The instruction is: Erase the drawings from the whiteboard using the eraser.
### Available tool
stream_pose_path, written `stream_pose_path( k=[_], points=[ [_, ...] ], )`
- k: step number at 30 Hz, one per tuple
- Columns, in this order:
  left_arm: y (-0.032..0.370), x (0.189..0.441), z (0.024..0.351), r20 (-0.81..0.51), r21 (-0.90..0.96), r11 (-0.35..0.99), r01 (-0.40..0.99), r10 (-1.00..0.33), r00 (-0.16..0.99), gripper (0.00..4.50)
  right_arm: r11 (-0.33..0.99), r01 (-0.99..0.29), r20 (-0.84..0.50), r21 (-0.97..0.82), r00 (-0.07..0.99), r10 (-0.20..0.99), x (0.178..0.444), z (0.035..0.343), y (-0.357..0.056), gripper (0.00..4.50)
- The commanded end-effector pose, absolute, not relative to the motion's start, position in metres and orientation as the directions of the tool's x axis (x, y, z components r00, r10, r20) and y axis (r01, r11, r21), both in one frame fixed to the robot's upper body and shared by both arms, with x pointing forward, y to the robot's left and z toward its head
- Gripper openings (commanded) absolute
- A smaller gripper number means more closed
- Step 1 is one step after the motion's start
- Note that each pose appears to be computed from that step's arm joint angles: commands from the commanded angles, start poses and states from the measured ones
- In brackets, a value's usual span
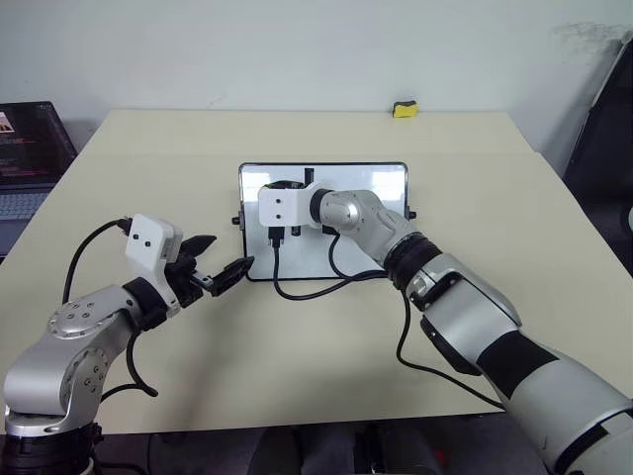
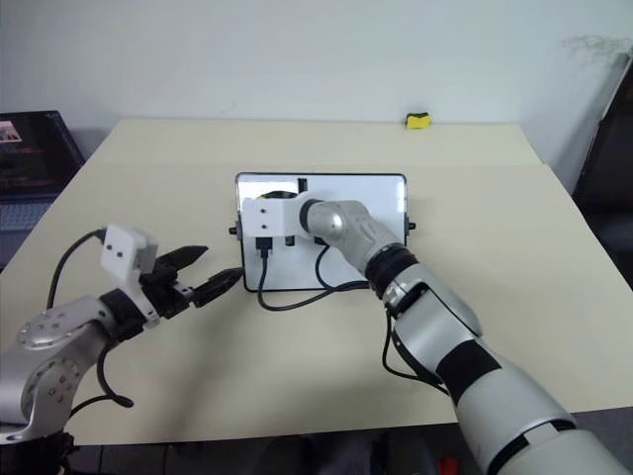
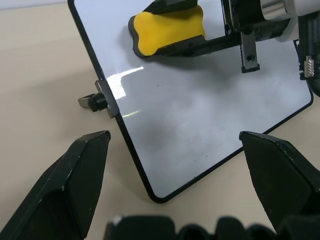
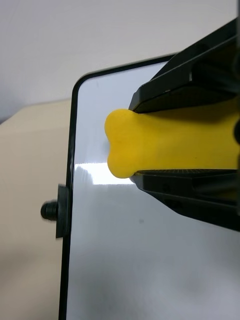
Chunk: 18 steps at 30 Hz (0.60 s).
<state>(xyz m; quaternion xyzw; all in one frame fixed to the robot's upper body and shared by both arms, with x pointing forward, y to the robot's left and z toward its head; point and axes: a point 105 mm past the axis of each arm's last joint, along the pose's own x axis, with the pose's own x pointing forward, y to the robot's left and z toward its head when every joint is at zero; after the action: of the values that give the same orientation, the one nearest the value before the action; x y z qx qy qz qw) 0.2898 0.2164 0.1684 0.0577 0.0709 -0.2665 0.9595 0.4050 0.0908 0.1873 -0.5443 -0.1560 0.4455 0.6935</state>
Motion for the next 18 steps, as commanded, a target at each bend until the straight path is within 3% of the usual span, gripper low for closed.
stream_pose_path(
  k=[1, 6, 13, 18],
  points=[
    [0.211, 0.287, 0.177, -0.144, 0.101, 0.836, 0.539, -0.523, 0.84, 4.5, -0.1, -0.541, -0.411, -0.835, 0.493, 0.766, 0.397, 0.151, 0.084, 1.18],
    [0.212, 0.288, 0.177, -0.144, 0.104, 0.836, 0.538, -0.523, 0.84, 4.5, -0.171, -0.588, -0.493, -0.79, 0.445, 0.748, 0.389, 0.13, 0.08, 1.18],
    [0.211, 0.288, 0.178, -0.144, 0.107, 0.836, 0.539, -0.523, 0.84, 4.5, 0.049, -0.421, -0.235, -0.906, 0.595, 0.769, 0.412, 0.188, 0.081, 1.17],
    [0.211, 0.287, 0.178, -0.145, 0.109, 0.833, 0.543, -0.527, 0.837, 4.5, 0.099, -0.404, -0.187, -0.909, 0.608, 0.771, 0.416, 0.197, 0.079, 1.17]
  ],
)
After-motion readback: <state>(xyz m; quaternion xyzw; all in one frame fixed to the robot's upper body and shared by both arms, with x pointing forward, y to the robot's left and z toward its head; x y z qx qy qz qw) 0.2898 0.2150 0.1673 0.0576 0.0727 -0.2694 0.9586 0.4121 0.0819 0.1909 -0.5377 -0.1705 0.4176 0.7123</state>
